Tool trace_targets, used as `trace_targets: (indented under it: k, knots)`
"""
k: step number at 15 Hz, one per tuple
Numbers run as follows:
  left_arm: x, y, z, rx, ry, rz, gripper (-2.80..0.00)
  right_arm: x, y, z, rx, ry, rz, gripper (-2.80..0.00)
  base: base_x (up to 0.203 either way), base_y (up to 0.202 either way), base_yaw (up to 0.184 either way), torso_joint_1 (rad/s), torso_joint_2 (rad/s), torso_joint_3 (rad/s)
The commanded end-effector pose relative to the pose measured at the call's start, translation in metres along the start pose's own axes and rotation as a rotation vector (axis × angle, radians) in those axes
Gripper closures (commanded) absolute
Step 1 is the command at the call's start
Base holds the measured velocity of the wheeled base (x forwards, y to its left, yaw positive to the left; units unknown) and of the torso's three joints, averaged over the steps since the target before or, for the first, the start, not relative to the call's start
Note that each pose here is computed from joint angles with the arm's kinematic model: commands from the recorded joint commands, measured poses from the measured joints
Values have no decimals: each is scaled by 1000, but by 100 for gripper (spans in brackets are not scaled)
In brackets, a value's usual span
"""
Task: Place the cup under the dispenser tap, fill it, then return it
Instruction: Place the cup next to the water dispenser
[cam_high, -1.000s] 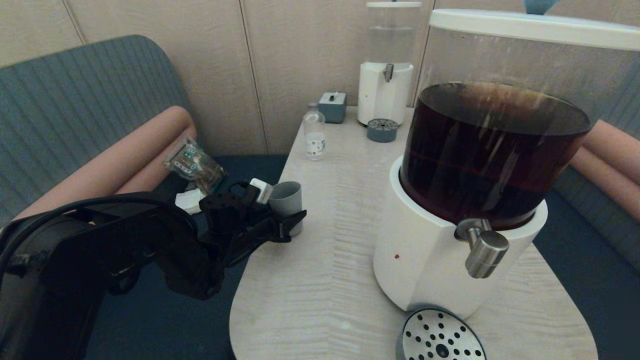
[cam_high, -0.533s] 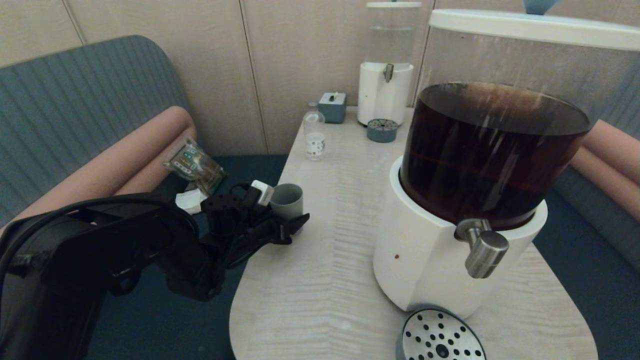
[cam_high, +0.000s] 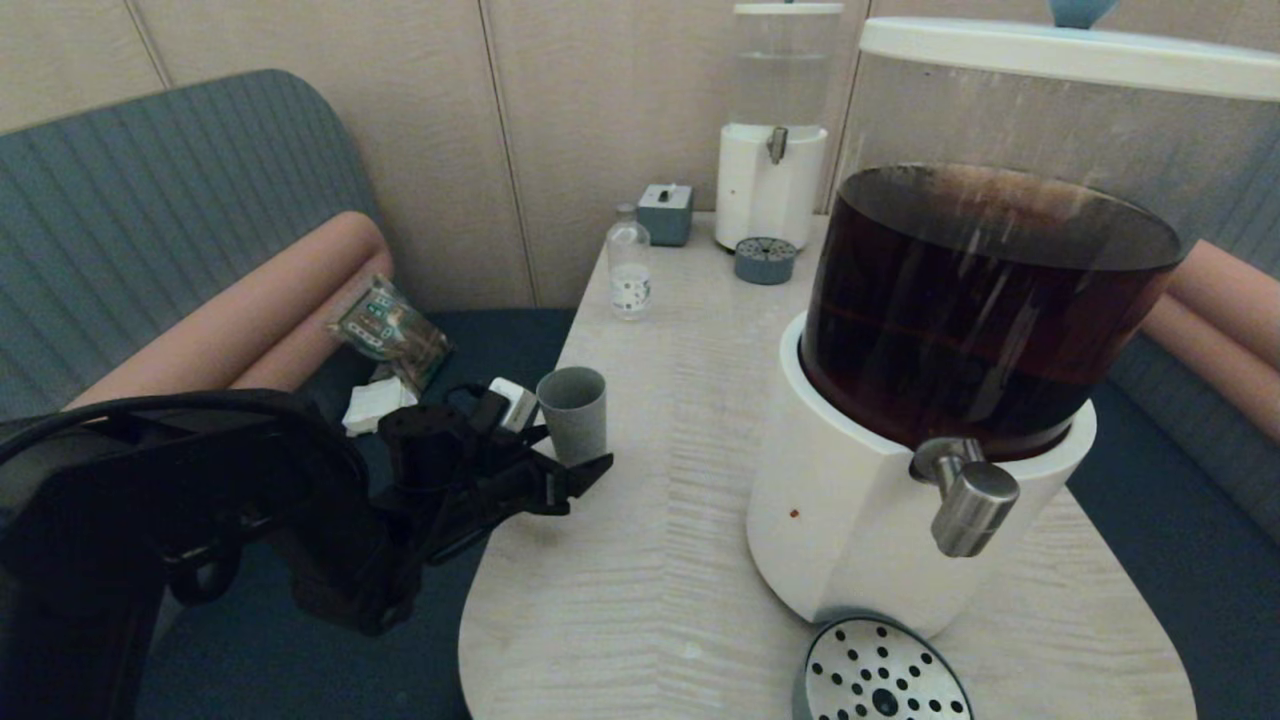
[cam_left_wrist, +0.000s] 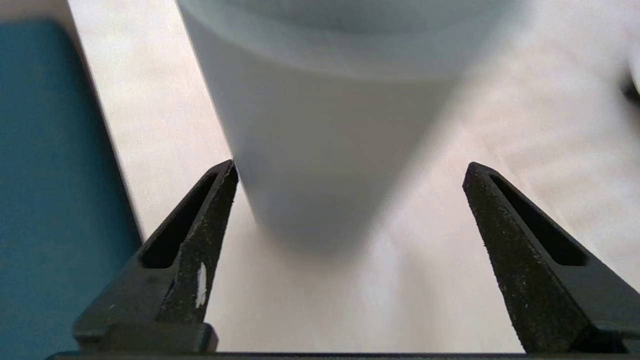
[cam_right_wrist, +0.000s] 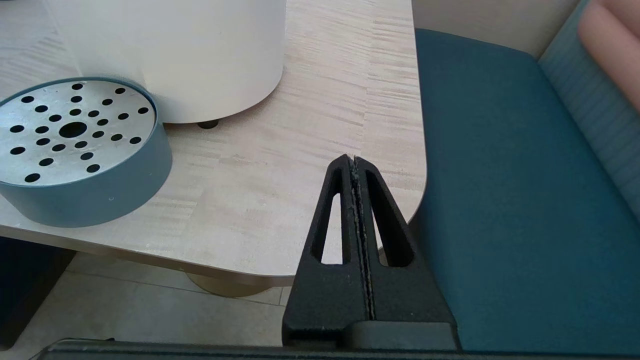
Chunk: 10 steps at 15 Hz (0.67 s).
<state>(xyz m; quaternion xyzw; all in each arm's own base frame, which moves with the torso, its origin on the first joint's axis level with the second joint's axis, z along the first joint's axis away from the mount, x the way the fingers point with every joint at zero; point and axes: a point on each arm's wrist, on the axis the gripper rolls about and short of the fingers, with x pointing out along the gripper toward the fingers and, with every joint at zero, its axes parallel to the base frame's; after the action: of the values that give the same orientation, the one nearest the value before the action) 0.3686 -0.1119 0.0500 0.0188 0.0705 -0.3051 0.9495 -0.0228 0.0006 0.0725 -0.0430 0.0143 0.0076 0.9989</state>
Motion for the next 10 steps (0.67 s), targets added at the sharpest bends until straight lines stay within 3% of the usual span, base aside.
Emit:
trace_targets:
  k: [1, 6, 10]
  knots:
    - [-28, -9, 12, 3, 8, -2, -280, 0, 0, -1, -1, 0, 0, 0, 0, 0, 0, 0, 0, 0]
    - [-85, -28, 37, 18, -8, 1, -280, 0, 0, -1, -1, 0, 0, 0, 0, 0, 0, 0, 0, 0]
    - [-130, -43, 63, 38, -84, 9, -280, 0, 0, -1, -1, 0, 1, 0, 0, 0, 0, 0, 0, 0]
